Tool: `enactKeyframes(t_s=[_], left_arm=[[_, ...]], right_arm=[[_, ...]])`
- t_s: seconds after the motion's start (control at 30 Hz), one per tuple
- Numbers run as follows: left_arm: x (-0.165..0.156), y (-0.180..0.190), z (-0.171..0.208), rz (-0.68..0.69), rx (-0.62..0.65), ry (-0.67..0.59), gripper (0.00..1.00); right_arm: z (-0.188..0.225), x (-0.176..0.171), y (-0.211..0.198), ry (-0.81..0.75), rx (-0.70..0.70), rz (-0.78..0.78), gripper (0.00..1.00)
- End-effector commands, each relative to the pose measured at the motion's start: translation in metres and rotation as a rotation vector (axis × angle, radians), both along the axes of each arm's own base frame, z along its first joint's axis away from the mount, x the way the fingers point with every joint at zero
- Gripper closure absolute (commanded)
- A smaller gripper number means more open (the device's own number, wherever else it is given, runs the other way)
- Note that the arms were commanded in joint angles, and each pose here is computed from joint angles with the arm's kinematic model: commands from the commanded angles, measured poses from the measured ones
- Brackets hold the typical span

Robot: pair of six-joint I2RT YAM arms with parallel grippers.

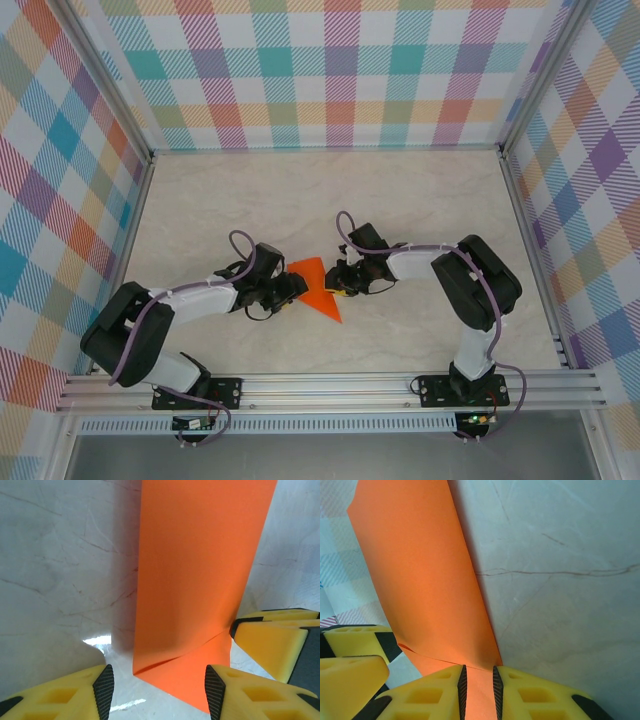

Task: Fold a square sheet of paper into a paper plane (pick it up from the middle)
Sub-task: Turn over the paper at the center of the table.

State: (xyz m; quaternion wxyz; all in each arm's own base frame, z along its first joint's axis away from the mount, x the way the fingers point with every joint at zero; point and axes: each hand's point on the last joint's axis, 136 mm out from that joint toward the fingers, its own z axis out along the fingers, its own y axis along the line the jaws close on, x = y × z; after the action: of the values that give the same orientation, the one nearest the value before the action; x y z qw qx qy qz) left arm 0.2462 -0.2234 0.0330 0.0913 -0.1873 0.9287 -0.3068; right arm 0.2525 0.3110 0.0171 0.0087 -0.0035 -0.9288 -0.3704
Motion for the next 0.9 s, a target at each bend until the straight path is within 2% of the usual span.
enactKeyframes(t_s=[0.0, 0.4, 0.87], left_arm=[[0.012, -0.006, 0.008, 0.001, -0.058, -0.021, 0.47], [0.021, -0.008, 0.001, 0.011, -0.107, -0.002, 0.49], [0.028, -0.017, 0.014, 0.002, -0.165, -0.018, 0.57]], right_arm=[[-0.042, -0.021, -0.025, 0.083, -0.149, -0.022, 0.76], [-0.043, -0.022, -0.027, 0.090, -0.163, -0.021, 0.75], [-0.045, -0.022, -0.026, 0.098, -0.161, -0.022, 0.74]])
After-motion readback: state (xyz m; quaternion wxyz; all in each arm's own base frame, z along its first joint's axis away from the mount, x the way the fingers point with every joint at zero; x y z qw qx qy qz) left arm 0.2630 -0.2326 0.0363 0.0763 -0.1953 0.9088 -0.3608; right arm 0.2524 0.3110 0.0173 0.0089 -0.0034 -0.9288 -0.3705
